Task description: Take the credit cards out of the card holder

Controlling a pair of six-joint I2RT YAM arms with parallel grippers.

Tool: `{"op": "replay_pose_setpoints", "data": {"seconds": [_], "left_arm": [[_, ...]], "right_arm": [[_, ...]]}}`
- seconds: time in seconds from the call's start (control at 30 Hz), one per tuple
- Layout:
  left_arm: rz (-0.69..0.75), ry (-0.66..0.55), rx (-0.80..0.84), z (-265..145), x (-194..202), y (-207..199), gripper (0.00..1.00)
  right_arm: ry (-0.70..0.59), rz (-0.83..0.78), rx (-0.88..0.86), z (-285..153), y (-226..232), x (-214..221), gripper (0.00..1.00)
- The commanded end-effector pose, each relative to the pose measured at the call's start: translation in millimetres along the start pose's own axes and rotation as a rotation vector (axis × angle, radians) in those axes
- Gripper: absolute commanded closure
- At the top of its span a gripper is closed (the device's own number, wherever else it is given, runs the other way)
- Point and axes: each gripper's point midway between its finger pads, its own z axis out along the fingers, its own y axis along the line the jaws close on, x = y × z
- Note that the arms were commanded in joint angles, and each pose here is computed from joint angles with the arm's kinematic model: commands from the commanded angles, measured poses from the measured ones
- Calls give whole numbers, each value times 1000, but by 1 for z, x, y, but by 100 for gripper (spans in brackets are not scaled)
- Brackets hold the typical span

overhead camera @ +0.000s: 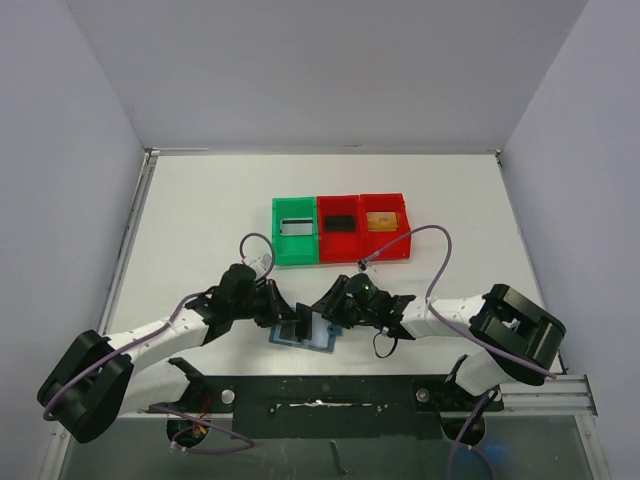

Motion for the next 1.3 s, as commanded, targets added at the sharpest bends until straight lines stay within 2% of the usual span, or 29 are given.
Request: {"op": "replay_pose_setpoints", "data": {"seconds": [0.0,0.13,0.3,0.43,0.6,0.7,0.8,0.87,1.07,1.27], "left_arm": [[59,-50,32,-4,-20,-19,100],[13,-86,62,-1,-24,-21,100],[-23,-123,60,-6,-21,-13,100],[0,-144,53,-8,-21,-8,100],[31,-162,49,-6,-25,-7,100],[34,-195,67,-10,-30,-11,100],[46,-216,77,-13,-32,-13,100],[44,-232,83,-16,-34,-14,100],[-11,-278,87,-24,-33,-12,100],[-57,-378,284,-41,-38,-38,100]], "right_arm": [[-88,-81,-133,-12,56,-20,59],[-26,-91,-175,-9,62,-9,60],[48,-89,-79,-4,25,8,63],[38,-122,-82,-17,11,3,64],[45,-273,-118,-37,22,-8,61],[38,-352,-216,-50,42,-6,57],[-6,-382,-284,-63,50,-9,45],[-34,-387,-334,-71,58,-12,42],[41,-395,-367,-71,72,3,51],[24,-485,-361,-73,76,4,44]]}}
